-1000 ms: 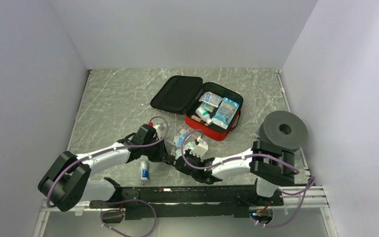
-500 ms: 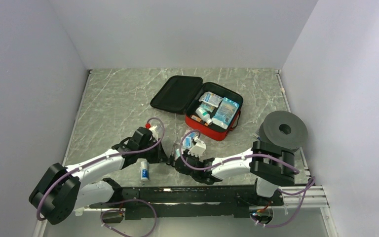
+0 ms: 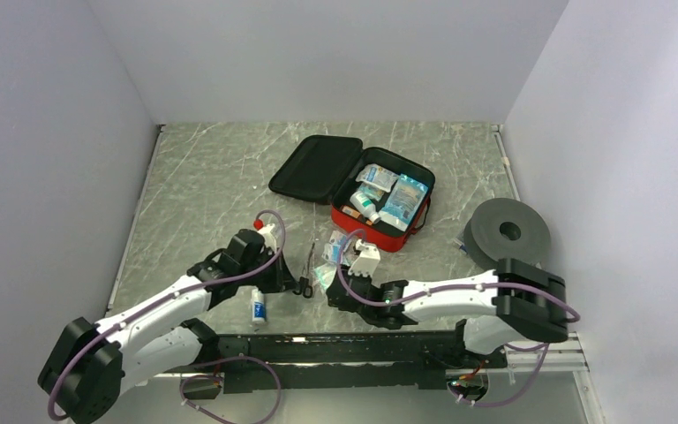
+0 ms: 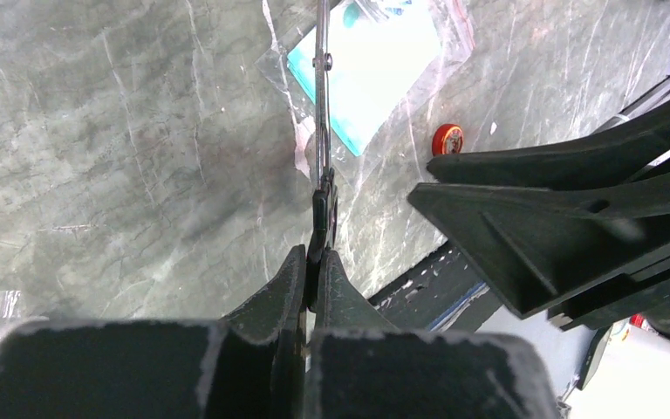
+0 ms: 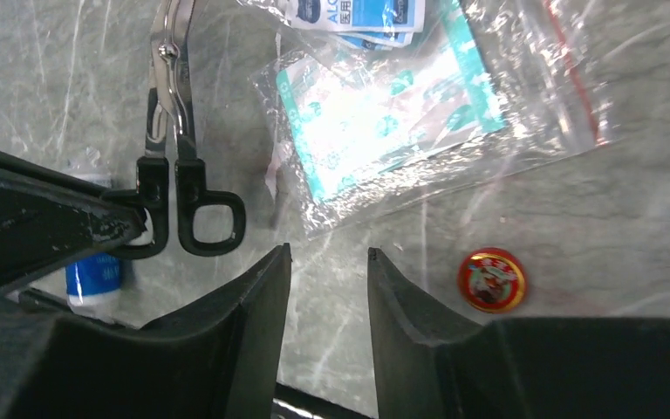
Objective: Organize the medicine kit
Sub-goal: Pick up the scissors from the center of the board.
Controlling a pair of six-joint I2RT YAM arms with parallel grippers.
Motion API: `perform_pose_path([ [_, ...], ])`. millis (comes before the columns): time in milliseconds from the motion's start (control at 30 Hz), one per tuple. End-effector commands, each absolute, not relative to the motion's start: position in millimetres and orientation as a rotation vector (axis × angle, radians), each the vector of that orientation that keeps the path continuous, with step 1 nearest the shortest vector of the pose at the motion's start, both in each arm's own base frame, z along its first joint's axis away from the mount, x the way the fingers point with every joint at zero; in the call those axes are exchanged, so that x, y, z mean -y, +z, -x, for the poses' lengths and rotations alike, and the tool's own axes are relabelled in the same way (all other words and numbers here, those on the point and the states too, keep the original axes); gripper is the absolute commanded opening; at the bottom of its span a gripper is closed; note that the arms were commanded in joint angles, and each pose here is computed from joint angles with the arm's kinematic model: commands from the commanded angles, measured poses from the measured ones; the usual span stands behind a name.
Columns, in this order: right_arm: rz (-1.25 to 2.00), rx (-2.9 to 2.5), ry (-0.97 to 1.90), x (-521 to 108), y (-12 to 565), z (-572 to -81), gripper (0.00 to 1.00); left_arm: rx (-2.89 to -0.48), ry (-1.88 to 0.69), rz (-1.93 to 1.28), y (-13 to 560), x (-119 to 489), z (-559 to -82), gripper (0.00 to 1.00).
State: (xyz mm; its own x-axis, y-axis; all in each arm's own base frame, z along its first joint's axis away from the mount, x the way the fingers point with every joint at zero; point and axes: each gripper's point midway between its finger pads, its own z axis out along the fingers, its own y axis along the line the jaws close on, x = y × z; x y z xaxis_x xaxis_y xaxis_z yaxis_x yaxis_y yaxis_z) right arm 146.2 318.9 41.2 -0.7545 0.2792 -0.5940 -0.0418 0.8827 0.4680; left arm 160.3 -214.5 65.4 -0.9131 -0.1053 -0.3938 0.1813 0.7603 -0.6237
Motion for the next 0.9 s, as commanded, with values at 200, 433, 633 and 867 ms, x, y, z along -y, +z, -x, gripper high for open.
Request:
perform_pose_path([
  [200, 0.113, -2.257, 0.633, -294, 84, -142, 0.46, -2.446, -1.006, -0.262, 107, 213, -150, 0.00],
  [433, 0.284, -2.165, 0.765, -301, 129, -135, 0.49, -2.368, -1.103, -0.403, 136, 212, -127, 0.00],
  [633, 0.414, -2.061, 0.890, -299, 182, -125, 0.52, -2.286, -1.233, -0.496, 167, 216, -107, 0.00],
  [867, 0.416, -2.047, 0.991, -298, 221, -118, 0.68, -2.216, -1.275, -0.573, 194, 212, -92, 0.00],
])
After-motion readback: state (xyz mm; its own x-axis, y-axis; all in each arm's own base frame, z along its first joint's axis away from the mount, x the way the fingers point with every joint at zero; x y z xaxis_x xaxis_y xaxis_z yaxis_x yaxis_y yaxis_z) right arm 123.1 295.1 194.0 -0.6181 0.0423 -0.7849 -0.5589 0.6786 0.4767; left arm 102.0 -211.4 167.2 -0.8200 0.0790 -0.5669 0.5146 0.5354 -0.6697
